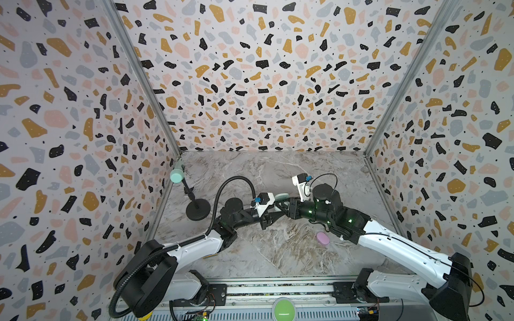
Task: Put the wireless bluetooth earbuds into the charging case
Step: 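Press the earbud into the empty case slot and open the right gripper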
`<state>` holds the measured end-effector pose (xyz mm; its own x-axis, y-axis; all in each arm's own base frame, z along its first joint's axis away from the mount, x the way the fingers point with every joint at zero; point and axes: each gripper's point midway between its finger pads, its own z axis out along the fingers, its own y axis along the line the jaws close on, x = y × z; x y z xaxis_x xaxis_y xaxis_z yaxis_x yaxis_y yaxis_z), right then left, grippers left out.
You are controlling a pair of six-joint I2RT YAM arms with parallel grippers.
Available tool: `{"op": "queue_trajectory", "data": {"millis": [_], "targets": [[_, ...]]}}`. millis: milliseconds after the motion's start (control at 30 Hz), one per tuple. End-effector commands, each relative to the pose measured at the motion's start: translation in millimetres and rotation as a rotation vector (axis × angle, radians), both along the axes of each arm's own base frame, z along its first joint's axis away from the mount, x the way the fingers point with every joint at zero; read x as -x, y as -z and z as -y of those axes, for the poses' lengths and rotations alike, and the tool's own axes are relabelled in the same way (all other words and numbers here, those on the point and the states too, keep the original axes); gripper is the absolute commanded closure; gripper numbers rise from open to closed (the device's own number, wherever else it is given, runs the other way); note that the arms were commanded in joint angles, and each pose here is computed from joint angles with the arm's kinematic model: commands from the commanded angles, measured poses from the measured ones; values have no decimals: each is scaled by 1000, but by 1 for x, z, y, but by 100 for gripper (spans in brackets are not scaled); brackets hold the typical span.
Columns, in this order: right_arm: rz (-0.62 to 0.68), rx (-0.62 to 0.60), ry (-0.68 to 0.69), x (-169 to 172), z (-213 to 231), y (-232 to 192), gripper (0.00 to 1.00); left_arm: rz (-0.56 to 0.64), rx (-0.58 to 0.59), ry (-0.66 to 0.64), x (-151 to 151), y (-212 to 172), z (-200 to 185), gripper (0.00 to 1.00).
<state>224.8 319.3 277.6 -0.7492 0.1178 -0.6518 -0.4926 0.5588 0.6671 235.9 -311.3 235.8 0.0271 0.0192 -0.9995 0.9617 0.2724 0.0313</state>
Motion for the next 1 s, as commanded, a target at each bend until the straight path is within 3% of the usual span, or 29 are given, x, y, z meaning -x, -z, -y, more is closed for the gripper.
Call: {"op": "queue_trajectory", "data": {"millis": [0,367,600,967], "targets": [[10,20,21,2,8,-8,65,95,63,2,4,-28,-2,73],[53,27,46,8,17,-34,58,96,51,-7,3,-25,-2,73],[62,103,75,9,30,-46,56,94,46,-10,2,-23,-2,73],[31,253,55,-33,26,-47,42,80,41,8,4,-20,0,72]]}}
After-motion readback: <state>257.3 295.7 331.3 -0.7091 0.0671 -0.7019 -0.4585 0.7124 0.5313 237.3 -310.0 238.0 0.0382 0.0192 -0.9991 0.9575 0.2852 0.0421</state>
